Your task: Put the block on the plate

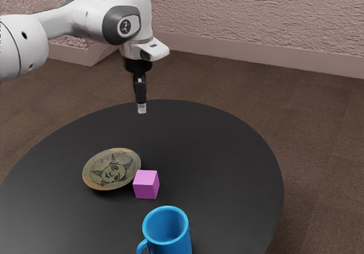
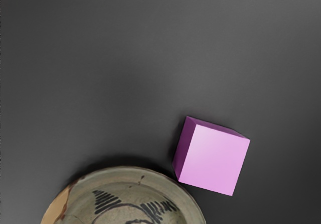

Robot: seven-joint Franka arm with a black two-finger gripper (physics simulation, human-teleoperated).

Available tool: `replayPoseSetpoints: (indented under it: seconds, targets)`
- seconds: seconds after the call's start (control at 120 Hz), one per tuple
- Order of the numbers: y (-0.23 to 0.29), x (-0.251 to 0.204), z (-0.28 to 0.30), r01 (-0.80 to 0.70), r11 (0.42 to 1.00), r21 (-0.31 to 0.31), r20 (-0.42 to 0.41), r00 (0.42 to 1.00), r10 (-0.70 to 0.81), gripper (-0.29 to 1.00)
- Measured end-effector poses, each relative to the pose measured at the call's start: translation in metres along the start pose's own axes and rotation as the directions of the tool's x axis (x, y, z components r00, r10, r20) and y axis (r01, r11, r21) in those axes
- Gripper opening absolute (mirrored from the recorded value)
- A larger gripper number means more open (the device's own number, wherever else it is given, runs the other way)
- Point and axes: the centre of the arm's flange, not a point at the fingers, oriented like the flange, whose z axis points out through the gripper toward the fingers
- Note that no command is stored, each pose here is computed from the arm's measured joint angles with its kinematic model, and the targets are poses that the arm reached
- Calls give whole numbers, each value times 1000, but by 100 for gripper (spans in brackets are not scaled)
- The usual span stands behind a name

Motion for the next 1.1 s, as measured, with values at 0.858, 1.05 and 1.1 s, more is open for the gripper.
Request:
replayPoseSetpoints:
  seconds: [0.858,1.05,1.1]
  targets:
    - [39,58,136,-134,991,2,-20,991,134,70]
    - [52,69,158,-172,985,10,-27,985,172,70]
    - [52,61,171,-172,985,1,-23,985,172,70]
